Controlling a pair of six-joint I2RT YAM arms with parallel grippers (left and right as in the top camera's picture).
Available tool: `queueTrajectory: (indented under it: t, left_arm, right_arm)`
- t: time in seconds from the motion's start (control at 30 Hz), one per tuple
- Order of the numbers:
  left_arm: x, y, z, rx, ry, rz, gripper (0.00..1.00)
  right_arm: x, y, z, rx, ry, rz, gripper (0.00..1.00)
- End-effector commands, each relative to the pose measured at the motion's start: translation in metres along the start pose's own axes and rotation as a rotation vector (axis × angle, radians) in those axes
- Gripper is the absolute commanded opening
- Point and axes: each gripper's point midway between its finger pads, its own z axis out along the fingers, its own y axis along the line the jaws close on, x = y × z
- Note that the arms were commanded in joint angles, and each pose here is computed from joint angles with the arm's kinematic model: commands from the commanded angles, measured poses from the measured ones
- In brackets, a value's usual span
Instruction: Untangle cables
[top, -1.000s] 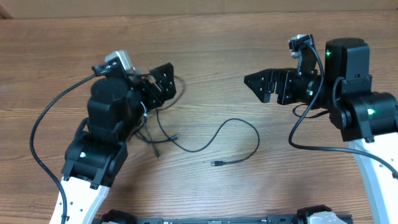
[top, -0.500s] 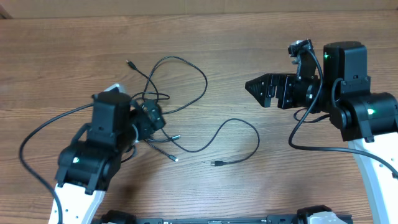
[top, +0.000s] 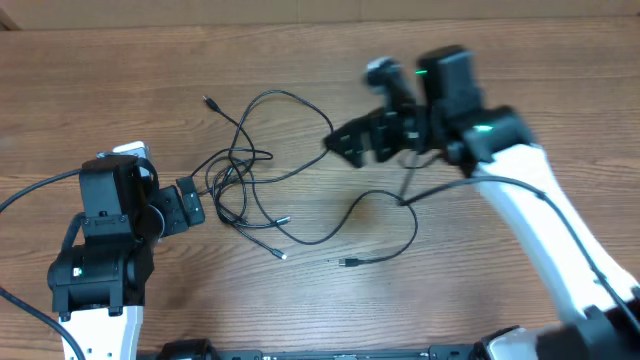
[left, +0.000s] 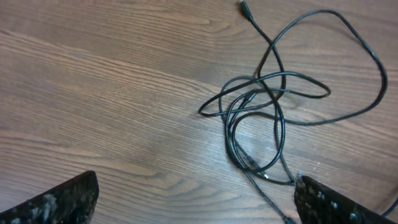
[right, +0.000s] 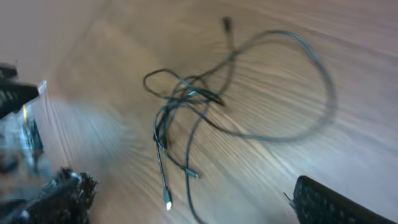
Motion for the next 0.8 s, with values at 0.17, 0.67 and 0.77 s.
queueTrajectory:
  t: [0.17,0.67,0.77]
  left_arm:
    - [-0.001,0.002,-0.002,-0.005,-0.005,0.051,1.0]
    - [0.006,0.0,0.024,-0.019,0.097,0.062,1.0]
    - [0.011,0.0,0.036,-0.025,0.142,0.067,1.0]
  right_arm:
    - [0.018,0.002,0.133,-0.046,0.067,-0.254,1.0]
    - [0.033,-0.009,0.224,-0.089,-0.013,-0.444,0.9]
    - [0.039,-0.013,0.231,-0.09,-0.007,-0.441,0.82]
